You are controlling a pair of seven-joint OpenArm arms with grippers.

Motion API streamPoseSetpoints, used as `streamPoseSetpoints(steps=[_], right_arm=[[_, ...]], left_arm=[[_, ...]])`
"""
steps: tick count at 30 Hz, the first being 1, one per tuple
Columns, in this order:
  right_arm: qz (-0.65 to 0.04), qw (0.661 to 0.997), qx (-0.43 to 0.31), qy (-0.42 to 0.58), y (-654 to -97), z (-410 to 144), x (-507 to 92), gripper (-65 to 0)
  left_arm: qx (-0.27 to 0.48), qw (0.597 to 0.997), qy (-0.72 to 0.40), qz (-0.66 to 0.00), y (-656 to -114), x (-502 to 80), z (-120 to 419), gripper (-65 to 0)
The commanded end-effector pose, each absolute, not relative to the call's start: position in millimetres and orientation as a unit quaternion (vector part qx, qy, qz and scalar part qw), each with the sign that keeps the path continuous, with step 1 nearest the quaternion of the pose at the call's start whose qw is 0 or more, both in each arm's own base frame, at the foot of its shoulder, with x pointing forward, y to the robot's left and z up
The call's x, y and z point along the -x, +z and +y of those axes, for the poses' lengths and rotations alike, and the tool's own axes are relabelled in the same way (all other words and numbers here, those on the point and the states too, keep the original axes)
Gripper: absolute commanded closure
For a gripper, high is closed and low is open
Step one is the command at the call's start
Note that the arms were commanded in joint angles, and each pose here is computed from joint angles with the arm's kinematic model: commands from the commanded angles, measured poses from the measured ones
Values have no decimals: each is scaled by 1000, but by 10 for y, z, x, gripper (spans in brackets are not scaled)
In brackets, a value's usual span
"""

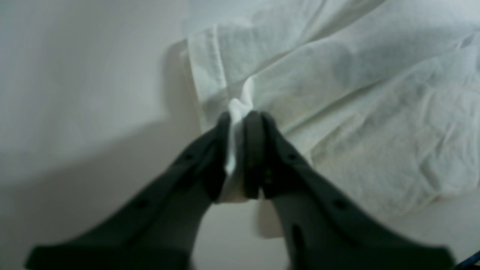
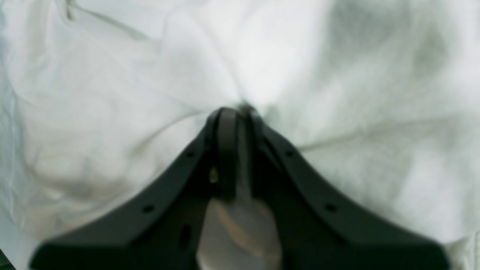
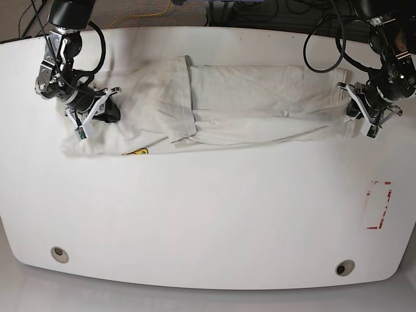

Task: Layout the t-shirt on the table in an organized manner, then fold the t-shirt properly
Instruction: 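Fold the pinched side edge inward with the left gripper toward the right gripper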

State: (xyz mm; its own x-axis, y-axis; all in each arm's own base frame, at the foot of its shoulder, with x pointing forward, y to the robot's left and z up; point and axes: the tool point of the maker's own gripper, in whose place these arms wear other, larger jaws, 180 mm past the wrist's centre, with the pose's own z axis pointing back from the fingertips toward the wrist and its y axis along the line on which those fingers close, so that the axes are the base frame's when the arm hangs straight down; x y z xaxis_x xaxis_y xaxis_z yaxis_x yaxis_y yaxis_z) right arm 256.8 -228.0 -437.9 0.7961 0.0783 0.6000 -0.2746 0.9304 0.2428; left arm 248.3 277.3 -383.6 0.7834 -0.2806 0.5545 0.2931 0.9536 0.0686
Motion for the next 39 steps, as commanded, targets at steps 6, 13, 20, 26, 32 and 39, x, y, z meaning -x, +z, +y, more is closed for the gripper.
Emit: streamPoseSetpoints(steps=[6, 13, 20, 26, 32, 39], right_arm=[[-213, 963, -120, 111, -4648, -2414, -2236, -51], [-213, 963, -120, 111, -4648, -2414, -2236, -51], [-212, 963, -120, 111, -4652, -2414, -2228, -51], [-212, 963, -120, 111, -4652, -2414, -2228, -51], [-212, 963, -121, 111, -4651, -2412, -2230, -51], [-212, 963, -122, 111, -4652, -2405, -2229, -51]], left_arm=[[11, 944, -153, -293, -3841, -2496, 2810, -246], [13, 943, -153, -294, -3838, -2499, 2799, -308], [-4, 933, -161, -321, -3532, -2616, 2803, -311], [-12, 918, -151, -367, -3102, -2811, 2841, -317], [-29, 916, -143, -373, -2968, -3033, 2925, -317], [-7, 929, -153, -336, -3235, -3183, 2816, -315]])
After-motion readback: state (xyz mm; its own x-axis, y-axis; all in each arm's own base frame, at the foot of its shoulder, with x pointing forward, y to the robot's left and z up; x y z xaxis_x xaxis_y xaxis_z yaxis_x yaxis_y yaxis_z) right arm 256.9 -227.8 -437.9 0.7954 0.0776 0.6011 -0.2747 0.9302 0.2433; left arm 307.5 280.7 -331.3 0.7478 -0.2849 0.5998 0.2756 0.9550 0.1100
